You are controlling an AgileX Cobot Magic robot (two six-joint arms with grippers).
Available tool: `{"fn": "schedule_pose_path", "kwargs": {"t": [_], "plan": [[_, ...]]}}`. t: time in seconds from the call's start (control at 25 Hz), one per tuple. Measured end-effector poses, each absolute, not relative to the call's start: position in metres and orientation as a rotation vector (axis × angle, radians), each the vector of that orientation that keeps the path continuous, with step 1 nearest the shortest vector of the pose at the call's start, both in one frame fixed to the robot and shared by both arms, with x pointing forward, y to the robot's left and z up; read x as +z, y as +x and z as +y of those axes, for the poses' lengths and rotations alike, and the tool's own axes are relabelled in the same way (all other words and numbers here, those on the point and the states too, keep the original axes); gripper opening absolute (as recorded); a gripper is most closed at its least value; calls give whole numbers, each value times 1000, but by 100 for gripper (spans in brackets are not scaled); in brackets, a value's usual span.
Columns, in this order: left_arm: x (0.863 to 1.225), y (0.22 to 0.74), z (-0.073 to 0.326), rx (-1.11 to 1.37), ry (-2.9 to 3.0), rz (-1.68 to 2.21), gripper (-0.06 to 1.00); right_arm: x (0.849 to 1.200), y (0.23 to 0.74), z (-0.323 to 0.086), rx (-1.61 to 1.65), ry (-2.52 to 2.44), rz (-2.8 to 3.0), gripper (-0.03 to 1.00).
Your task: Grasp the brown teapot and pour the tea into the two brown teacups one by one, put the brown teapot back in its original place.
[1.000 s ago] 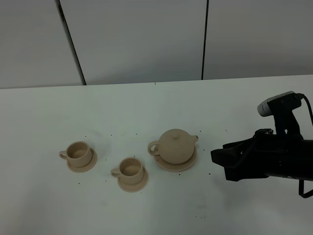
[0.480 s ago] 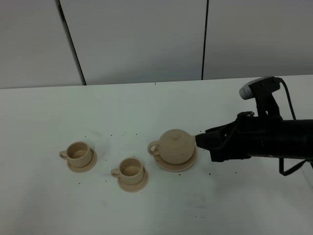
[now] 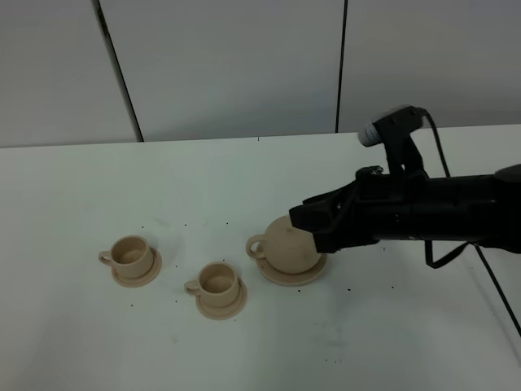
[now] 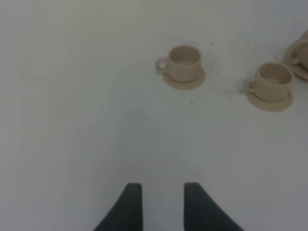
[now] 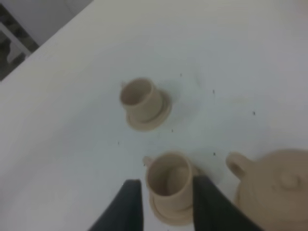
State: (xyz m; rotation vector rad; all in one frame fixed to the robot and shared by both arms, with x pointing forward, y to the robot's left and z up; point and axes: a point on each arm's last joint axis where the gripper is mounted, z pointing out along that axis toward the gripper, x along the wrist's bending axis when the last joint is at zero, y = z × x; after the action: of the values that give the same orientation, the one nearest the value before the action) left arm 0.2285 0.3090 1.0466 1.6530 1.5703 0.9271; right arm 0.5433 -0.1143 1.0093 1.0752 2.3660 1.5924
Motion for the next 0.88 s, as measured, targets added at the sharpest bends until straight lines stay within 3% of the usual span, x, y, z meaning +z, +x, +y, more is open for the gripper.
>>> {"fn": "schedule_pose_path", "kwargs": {"t": [0.48,0.88], "plan": [[1047,228,309,927,1653,1570,28,993,576,-95,1618,1206,2367,25],[1047,228,309,927,1652,1571,28,982,591,-49,1580,1196,2422,25]]}}
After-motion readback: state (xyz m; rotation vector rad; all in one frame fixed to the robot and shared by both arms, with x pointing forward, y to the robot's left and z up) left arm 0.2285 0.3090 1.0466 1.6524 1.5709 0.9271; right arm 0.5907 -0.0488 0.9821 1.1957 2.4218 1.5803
